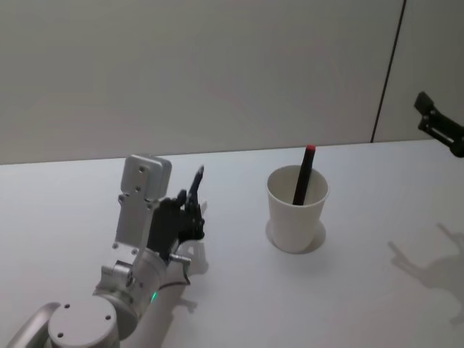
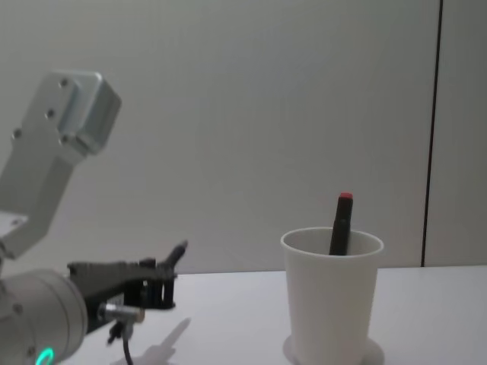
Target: Place the pen into the pen holder.
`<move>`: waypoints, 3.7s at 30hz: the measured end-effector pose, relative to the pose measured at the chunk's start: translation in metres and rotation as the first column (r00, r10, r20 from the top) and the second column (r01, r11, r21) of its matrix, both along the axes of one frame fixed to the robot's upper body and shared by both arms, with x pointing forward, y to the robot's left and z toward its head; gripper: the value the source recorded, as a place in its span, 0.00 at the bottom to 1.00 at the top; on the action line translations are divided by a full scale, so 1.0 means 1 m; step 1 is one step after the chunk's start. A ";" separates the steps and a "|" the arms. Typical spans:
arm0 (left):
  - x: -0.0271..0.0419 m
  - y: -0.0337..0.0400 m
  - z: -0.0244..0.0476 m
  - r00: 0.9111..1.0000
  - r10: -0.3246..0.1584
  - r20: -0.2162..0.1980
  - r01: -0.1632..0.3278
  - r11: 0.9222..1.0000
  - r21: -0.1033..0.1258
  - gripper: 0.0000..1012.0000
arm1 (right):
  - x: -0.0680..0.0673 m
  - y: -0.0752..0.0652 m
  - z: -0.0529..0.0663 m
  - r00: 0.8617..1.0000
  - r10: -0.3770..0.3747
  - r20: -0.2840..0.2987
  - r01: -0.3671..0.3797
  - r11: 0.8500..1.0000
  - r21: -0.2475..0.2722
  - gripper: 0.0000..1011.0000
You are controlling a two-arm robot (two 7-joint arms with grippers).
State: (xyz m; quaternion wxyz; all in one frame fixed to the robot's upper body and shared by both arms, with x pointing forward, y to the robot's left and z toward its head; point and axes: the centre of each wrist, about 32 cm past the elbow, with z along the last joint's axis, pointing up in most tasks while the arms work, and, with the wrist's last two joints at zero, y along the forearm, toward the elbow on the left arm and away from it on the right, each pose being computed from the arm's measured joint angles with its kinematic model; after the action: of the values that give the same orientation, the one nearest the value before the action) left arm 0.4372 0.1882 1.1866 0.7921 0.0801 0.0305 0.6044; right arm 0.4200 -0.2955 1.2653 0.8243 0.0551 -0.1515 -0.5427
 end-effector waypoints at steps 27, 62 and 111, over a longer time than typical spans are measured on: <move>0.0286 0.0025 0.0248 0.953 0.053 0.299 -0.028 0.996 -0.085 0.12 | 0.003 0.002 0.002 0.999 0.026 -0.025 -0.025 0.999 0.039 0.99; 0.0049 -0.0075 0.0142 0.931 -0.175 0.321 0.171 0.984 0.040 0.12 | 0.048 0.040 0.032 0.870 0.432 -0.237 -0.293 0.840 0.456 0.99; -0.0020 -0.0192 0.0404 0.881 -0.232 0.412 0.230 0.972 0.054 0.12 | 0.038 0.058 0.012 0.742 0.579 -0.338 -0.176 0.655 0.735 0.99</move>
State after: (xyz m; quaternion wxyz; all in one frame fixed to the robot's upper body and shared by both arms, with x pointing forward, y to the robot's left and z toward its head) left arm 0.4352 0.1690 1.2271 0.8466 -0.0459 -0.1493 0.5088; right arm 0.4581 -0.2374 1.2773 0.8542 0.2172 0.3082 -0.3579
